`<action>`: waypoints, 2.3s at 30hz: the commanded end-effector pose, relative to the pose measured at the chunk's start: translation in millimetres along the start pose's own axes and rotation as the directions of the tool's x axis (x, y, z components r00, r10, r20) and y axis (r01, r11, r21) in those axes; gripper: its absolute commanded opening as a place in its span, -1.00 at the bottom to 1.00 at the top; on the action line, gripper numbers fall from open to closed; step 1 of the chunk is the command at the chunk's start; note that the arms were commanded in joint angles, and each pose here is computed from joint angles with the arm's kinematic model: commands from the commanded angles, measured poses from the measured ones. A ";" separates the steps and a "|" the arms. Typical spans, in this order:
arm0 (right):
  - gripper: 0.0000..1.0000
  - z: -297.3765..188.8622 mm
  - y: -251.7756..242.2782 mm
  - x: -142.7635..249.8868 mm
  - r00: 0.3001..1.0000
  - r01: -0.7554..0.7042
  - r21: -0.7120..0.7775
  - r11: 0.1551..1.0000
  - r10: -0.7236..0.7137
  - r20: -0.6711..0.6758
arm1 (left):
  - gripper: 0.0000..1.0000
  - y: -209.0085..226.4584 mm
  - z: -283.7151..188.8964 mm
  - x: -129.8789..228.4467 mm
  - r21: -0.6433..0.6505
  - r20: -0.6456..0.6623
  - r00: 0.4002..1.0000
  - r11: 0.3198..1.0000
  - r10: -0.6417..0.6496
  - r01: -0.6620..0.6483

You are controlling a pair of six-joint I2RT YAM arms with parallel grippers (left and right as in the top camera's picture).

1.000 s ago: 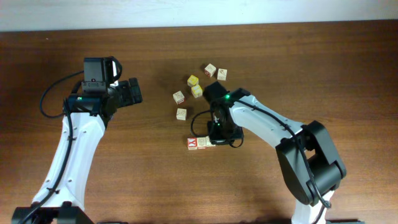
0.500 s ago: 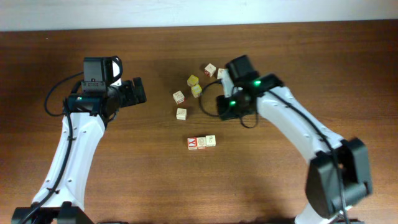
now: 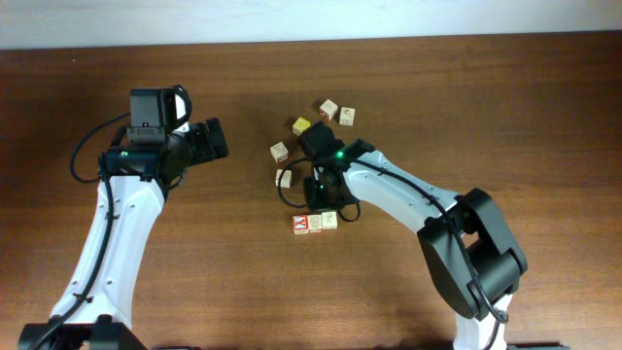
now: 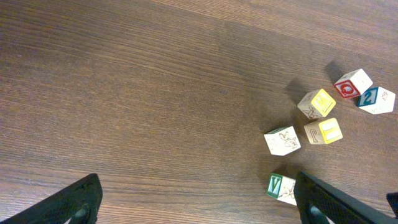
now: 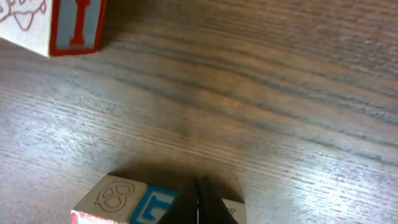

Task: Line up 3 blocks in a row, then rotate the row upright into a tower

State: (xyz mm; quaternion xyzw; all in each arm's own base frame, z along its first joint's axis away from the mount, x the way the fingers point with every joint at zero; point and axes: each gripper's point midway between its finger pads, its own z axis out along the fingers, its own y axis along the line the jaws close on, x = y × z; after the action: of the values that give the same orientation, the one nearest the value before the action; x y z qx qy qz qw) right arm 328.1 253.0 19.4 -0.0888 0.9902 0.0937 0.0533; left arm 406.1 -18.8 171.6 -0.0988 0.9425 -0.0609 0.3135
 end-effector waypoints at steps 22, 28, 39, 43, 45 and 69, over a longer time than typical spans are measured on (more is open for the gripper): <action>-0.92 4.3 -7.4 18.5 0.998 -0.008 0.044 0.999 0.011 -0.064 | 0.98 0.3 -0.1 -4.5 -0.002 0.010 1.000 1.000 -0.010 0.010; -0.89 -100.6 -40.1 -42.1 0.977 -0.116 -0.062 0.991 0.125 0.172 | -0.37 -6.6 0.6 8.1 0.042 -0.045 0.999 0.999 -0.011 0.013; -0.92 -42.2 -54.9 30.7 0.988 -0.154 -0.226 0.962 0.142 -0.067 | -1.00 -74.7 46.6 151.7 0.214 -0.560 0.812 0.975 0.165 -0.051; -0.92 -22.2 -52.4 35.1 0.980 -0.200 -0.273 0.941 0.193 -0.053 | -1.00 -100.0 48.5 183.3 0.276 -0.629 0.745 0.960 0.224 -0.055; -0.92 -16.7 -49.3 37.5 0.980 -0.200 -0.304 0.931 0.194 -0.050 | -1.00 -107.1 50.1 195.3 0.284 -0.647 0.721 0.956 0.247 -0.073; -0.92 -10.9 -47.4 39.2 0.974 -0.224 -0.251 0.942 0.222 -0.039 | -1.00 -110.0 62.8 214.2 0.156 -0.690 0.708 0.986 0.148 -0.055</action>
State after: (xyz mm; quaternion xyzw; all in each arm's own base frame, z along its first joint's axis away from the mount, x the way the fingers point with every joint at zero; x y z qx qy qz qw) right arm 302.3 197.6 21.5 0.0140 0.9703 0.2400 0.0278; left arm 295.4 -174.8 21.3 0.0074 0.9880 -0.1452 -0.0514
